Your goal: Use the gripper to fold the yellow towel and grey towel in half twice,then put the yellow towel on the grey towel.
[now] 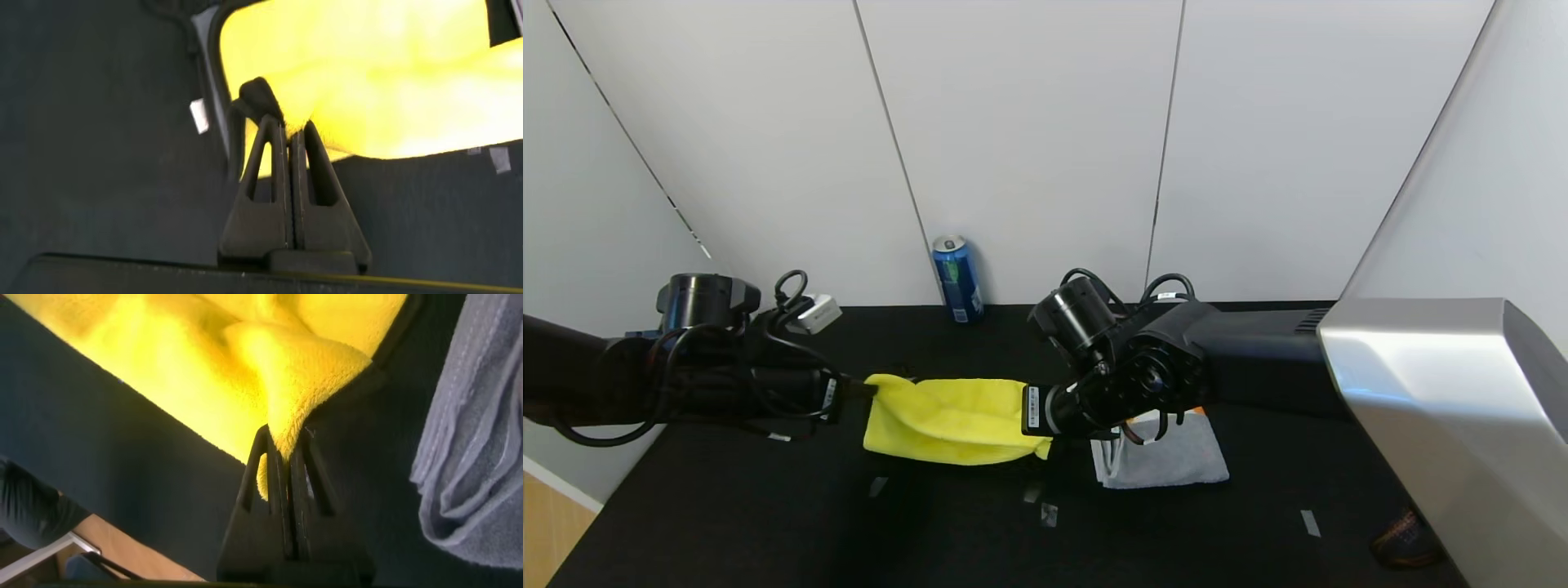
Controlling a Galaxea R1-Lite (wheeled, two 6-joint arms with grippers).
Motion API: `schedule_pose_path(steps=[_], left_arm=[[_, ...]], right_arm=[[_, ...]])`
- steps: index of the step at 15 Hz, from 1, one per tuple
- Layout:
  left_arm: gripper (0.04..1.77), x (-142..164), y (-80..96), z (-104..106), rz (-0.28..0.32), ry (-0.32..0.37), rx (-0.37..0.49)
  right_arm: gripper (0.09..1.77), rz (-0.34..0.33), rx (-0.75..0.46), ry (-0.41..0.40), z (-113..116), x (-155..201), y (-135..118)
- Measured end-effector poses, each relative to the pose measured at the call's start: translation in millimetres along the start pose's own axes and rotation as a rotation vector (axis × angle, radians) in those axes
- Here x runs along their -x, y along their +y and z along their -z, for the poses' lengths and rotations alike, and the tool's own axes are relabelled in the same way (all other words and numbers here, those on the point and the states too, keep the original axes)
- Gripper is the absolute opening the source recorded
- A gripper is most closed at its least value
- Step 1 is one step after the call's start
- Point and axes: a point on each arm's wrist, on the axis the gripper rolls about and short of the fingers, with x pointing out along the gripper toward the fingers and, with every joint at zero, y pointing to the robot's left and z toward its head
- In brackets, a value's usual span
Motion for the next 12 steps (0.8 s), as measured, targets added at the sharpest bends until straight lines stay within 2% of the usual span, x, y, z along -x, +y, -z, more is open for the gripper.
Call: schedule_pose_path(steps=[7,12], left_arm=[[0.1,-38.4,10.5,-7.4,0.016,-0.011,-0.023],[0.1,-46.7,19.0,-6.4,0.003,-0.005,-0.012]], right_arm=[[0.14,-0.065,-0.003,-0.031,-13.6,-13.0,-14.1],[0.14,-0.053,-0.011,-0.03,-14.6,-22.3,-21.9]])
